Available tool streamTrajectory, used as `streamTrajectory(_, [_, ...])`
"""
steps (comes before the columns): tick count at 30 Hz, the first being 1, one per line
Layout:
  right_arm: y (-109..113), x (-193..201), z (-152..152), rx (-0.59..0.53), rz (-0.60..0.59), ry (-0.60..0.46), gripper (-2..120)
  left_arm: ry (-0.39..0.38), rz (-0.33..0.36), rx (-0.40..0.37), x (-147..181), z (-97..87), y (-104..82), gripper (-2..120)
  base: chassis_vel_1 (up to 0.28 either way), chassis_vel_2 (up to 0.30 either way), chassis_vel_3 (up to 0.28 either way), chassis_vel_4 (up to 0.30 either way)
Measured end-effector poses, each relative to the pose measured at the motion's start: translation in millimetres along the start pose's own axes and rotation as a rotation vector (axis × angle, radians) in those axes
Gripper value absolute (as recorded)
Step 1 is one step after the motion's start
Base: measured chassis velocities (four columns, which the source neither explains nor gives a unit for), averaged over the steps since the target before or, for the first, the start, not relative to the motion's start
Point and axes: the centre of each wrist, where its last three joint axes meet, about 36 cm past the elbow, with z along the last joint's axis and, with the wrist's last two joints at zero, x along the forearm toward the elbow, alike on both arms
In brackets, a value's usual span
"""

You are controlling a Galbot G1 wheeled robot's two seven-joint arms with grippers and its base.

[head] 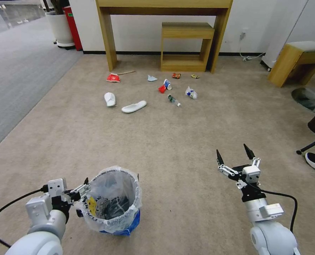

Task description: Pick up the trash bin and place the garbage on the floor into it.

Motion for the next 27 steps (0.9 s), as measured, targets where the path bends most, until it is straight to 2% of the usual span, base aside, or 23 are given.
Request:
streamTrajectory(1, [0.0, -1.0, 4.8, -0.001, -0.001, 0.009, 100, 0.018, 0.025, 0.001, -5.9, 0.7, -5.9, 100, 0.0, 0.0, 0.0, 0.0])
streamTrajectory(3, [0.2, -1.3, 5.8, 0.0, -0.002, 0.012, 100, 0.023, 0.024, -0.002, -10.2, 2.6, -7.4, 100, 0.0, 0.0, 0.0, 0.0])
streamTrajectory(5, [1.7, -2.8, 8.5, -0.001, -0.006, 0.017, 100, 0.055, 0.008, -0.031, -30.2, 15.0, -14.4, 100, 0.0, 0.0, 0.0, 0.0])
streamTrajectory(7, [1.7, -3.0, 8.7, -0.001, -0.006, 0.018, 100, 0.062, 0.006, -0.037, -33.5, 17.5, -15.6, 100, 0.0, 0.0, 0.0, 0.0])
streamTrajectory(9, [1.5, -3.9, 10.1, 0.0, -0.007, 0.023, 100, 0.101, -0.008, -0.078, -52.7, 33.5, -22.6, 100, 0.0, 0.0, 0.0, 0.0])
streamTrajectory(13, [1.2, -3.8, 11.7, 0.0, -0.004, 0.029, 100, 0.131, -0.033, -0.119, -71.8, 46.4, -25.1, 100, 0.0, 0.0, 0.0, 0.0])
streamTrajectory(20, [1.6, -1.0, 14.8, 0.004, -0.002, 0.04, 100, 0.159, -0.066, -0.153, -88.6, 56.0, -20.5, 100, 0.0, 0.0, 0.0, 0.0])
streamTrajectory(23, [2.0, -0.7, 15.5, 0.005, -0.001, 0.039, 100, 0.171, -0.071, -0.155, -92.2, 60.1, -20.0, 97, 0.0, 0.0, 0.0, 0.0])
streamTrajectory(25, [2.1, -0.8, 15.5, 0.006, -0.002, 0.037, 100, 0.18, -0.075, -0.156, -94.4, 63.7, -20.3, 88, 0.0, 0.0, 0.0, 0.0])
streamTrajectory(26, [2.1, -0.8, 15.5, 0.006, -0.002, 0.037, 100, 0.18, -0.075, -0.156, -94.4, 63.7, -20.3, 88, 0.0, 0.0, 0.0, 0.0])
streamTrajectory(27, [2.0, -0.8, 15.5, 0.008, -0.003, 0.036, 100, 0.182, -0.081, -0.165, -95.6, 65.4, -19.6, 82, 0.0, 0.0, 0.0, 0.0])
